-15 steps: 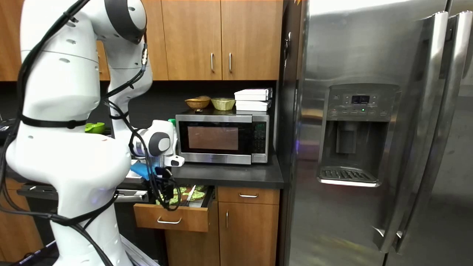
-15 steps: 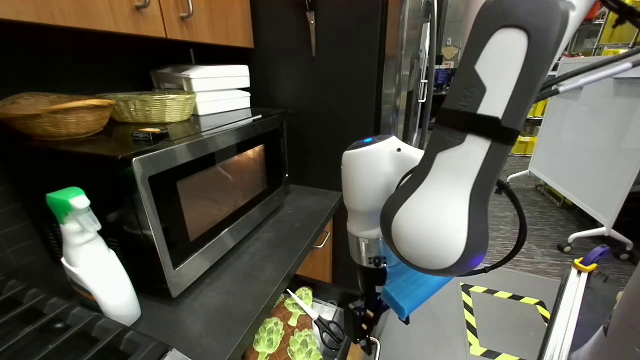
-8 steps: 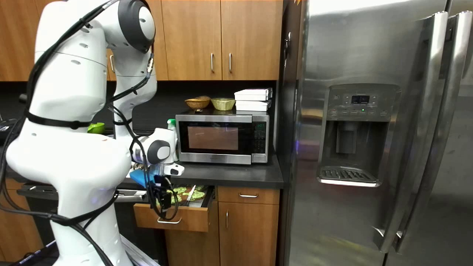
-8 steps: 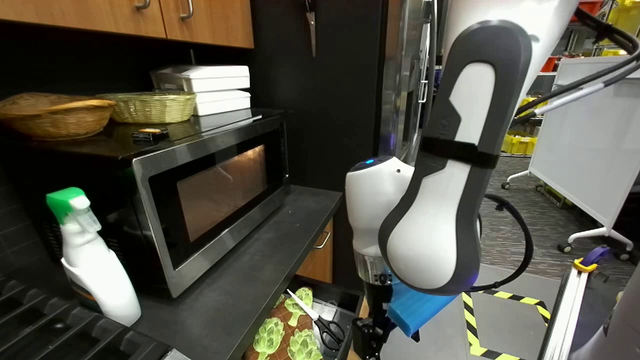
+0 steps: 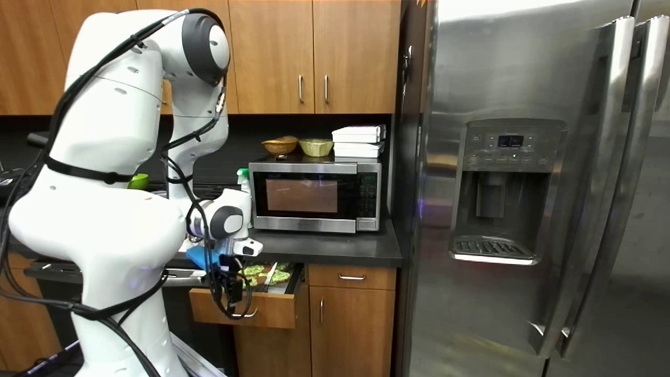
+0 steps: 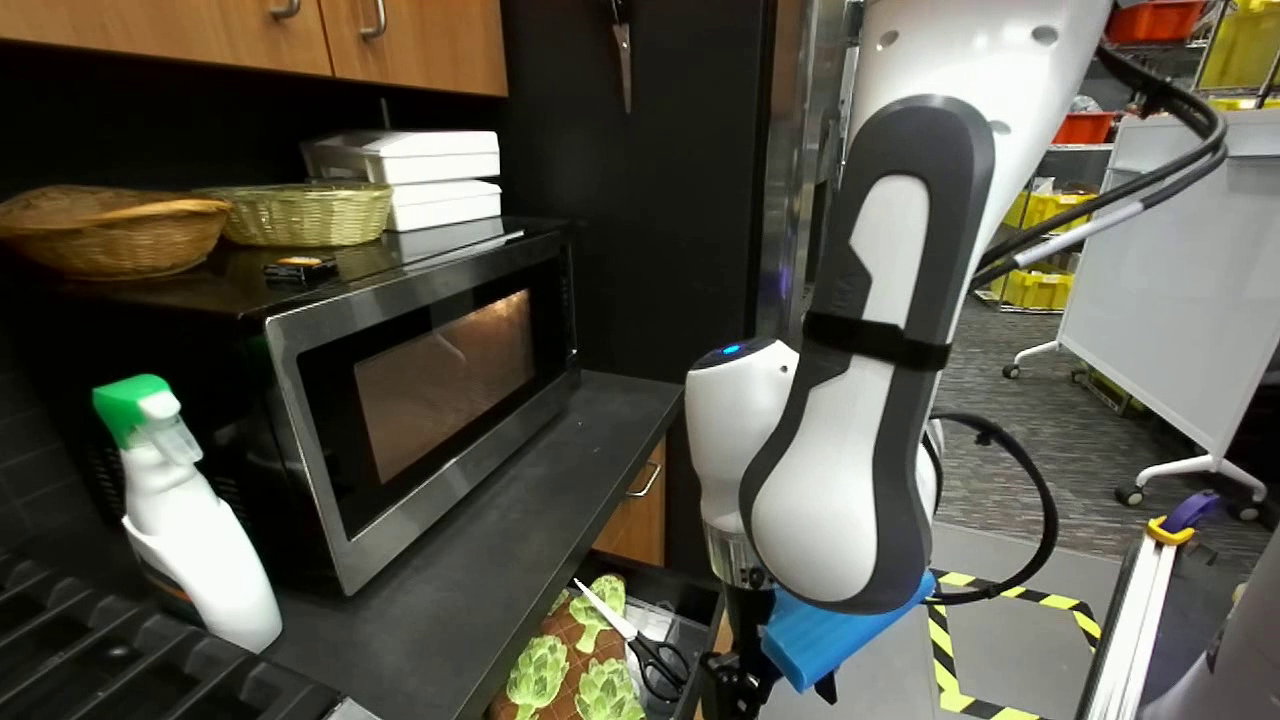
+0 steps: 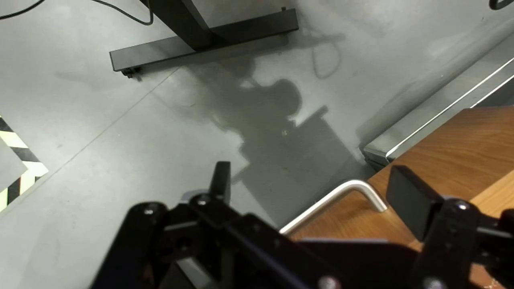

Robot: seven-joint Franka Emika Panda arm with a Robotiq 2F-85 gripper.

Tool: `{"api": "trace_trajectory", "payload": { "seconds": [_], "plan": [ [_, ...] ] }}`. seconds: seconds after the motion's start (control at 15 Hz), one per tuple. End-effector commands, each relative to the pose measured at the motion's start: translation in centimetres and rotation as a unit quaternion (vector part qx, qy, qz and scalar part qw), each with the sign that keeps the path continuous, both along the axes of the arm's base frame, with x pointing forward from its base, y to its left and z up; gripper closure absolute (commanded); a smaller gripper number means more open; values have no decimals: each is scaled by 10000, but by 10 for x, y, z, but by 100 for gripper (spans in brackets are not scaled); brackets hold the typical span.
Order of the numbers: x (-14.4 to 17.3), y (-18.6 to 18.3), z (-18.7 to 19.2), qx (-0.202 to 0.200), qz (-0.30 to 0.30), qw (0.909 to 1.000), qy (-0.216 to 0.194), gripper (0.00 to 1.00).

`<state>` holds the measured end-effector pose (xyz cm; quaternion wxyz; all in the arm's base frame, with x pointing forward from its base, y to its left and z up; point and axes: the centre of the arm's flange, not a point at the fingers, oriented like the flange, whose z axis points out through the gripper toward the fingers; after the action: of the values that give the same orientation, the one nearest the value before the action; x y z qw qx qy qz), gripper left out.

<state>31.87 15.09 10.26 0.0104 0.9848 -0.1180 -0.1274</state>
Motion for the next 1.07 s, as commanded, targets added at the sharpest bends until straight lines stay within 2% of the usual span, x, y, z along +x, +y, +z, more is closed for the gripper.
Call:
{"api": "trace_trajectory", "payload": {
  "seconds": [0.0, 0.33, 1.0],
  "plan": [
    [7, 0, -18, 28, -121, 9999, 3, 0],
    [19, 4, -27, 12, -346, 9994, -80, 0],
    [42, 19, -20, -7, -479, 9985, -272, 0]
  ]
}}
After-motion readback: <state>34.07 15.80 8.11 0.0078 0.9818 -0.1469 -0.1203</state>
